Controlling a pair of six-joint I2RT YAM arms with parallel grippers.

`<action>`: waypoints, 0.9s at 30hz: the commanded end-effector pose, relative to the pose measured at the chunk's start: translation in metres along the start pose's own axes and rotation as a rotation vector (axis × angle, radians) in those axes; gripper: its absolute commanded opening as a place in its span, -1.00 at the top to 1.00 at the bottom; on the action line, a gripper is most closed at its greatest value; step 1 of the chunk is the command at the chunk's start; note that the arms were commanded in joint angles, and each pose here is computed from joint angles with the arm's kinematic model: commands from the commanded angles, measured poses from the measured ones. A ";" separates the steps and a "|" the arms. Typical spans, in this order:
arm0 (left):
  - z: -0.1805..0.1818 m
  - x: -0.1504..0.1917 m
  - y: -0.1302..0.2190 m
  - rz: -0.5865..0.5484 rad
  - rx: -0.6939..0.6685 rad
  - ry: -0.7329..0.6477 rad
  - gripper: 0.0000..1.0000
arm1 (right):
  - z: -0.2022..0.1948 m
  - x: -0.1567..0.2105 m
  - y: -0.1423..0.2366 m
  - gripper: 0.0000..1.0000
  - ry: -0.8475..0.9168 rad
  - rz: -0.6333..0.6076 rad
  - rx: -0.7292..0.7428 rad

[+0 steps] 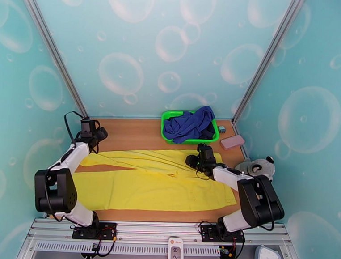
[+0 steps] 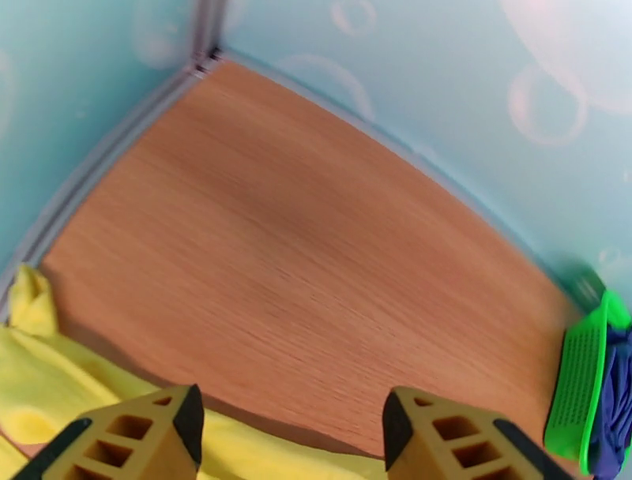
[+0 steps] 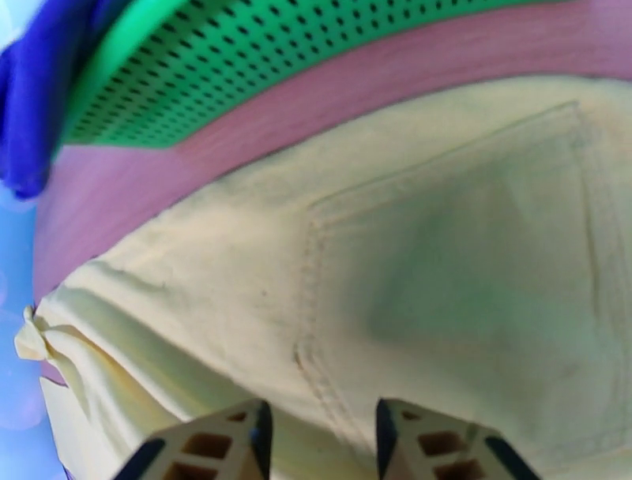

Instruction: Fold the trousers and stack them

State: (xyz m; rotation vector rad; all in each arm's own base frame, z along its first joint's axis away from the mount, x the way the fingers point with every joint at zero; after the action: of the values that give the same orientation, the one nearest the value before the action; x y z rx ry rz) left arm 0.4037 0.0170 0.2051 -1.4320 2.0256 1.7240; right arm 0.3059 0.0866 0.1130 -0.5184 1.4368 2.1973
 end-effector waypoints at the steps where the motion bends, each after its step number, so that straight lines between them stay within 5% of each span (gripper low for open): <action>1: -0.002 0.052 -0.026 0.265 -0.041 -0.149 -0.26 | 0.002 0.000 -0.008 0.18 0.024 0.026 -0.029; 8: 0.009 0.077 -0.028 0.313 -0.144 -0.166 -0.28 | -0.007 0.014 -0.016 0.17 -0.004 0.077 -0.001; 13: -0.010 0.089 -0.029 0.370 -0.034 -0.218 -0.26 | -0.012 0.017 -0.021 0.17 -0.023 0.096 0.011; 19: -0.007 0.105 -0.072 0.456 -0.042 -0.167 -0.27 | -0.023 0.015 -0.019 0.17 -0.055 0.086 0.028; 27: -0.037 0.064 -0.115 0.284 -0.076 -0.155 -0.27 | -0.034 0.007 -0.011 0.17 -0.067 0.038 0.018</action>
State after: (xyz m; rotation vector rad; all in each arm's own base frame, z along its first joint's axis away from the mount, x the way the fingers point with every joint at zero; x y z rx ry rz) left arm 0.4485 -0.0413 0.1145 -0.9895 2.2316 1.9188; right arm 0.3184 0.0701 0.1039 -0.4781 1.3628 2.2176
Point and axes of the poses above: each hand's point on the last joint's axis, 136 mm out from that joint toward the fingers, its own y axis back along the fingers, its own z axis along the line the jaws close on, x = y × z, the point moved 10 cm from there along y, back along the fingers, and after that the axes turned 12 degrees about y, right-handed, at the moved point
